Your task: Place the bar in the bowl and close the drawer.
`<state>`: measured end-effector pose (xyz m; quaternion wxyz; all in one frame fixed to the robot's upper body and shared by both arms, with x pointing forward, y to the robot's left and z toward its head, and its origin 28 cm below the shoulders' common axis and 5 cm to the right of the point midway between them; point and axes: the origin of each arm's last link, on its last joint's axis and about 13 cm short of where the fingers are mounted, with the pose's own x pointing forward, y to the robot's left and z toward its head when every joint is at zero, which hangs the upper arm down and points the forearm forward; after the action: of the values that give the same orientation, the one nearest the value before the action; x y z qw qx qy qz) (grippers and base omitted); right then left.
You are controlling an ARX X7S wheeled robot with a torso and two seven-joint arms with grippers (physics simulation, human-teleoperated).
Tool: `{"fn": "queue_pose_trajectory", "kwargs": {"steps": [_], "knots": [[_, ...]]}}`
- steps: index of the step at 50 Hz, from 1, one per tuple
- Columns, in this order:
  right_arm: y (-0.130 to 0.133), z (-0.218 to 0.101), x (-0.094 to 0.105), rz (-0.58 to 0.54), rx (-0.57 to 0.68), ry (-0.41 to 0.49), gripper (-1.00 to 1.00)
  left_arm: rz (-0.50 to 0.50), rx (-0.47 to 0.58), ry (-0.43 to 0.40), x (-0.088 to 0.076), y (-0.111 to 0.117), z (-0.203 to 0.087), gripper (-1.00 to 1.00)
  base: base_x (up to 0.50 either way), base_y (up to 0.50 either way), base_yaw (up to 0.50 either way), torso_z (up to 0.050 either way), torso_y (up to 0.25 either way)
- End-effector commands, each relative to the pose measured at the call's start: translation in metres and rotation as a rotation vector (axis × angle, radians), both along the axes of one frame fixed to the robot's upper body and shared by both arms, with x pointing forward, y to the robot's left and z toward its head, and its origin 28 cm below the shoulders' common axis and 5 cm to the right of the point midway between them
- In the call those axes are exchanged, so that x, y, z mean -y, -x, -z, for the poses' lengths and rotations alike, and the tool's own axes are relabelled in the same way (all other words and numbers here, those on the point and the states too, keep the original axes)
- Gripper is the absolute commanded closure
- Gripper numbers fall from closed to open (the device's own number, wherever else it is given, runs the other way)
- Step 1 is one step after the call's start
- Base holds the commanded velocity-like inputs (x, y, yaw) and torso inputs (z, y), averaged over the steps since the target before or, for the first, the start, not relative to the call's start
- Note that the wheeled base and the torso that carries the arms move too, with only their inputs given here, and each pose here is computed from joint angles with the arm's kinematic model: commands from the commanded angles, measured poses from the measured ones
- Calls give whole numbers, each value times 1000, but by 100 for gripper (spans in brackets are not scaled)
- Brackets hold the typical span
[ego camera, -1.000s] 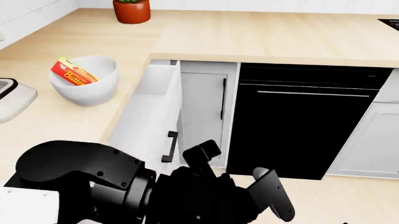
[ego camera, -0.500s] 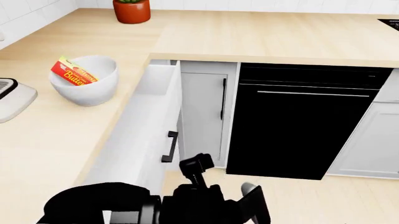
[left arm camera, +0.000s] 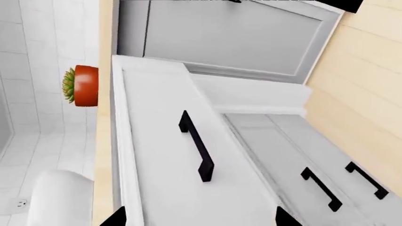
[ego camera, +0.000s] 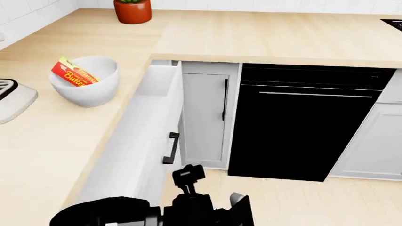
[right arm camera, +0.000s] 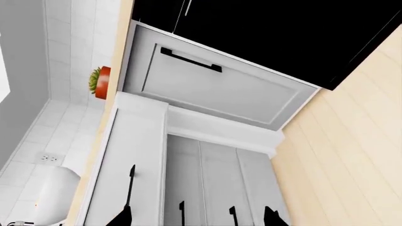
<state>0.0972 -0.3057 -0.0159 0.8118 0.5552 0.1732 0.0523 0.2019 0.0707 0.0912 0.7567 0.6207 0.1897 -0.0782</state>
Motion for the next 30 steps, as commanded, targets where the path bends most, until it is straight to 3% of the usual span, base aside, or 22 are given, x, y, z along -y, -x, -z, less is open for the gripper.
{"fn": "queue_pose_trajectory", "kwargs": {"steps": [1,30], "knots": [[2,1,0,-1,-2,-1,-100,-50,-25,-51,-4,-5,7,-100,0,0,0,0,0],[8,3,-2,-2,1,-5,-100,-142,-142,-135,-15,-11,24,-100,0,0,0,0,0]]}}
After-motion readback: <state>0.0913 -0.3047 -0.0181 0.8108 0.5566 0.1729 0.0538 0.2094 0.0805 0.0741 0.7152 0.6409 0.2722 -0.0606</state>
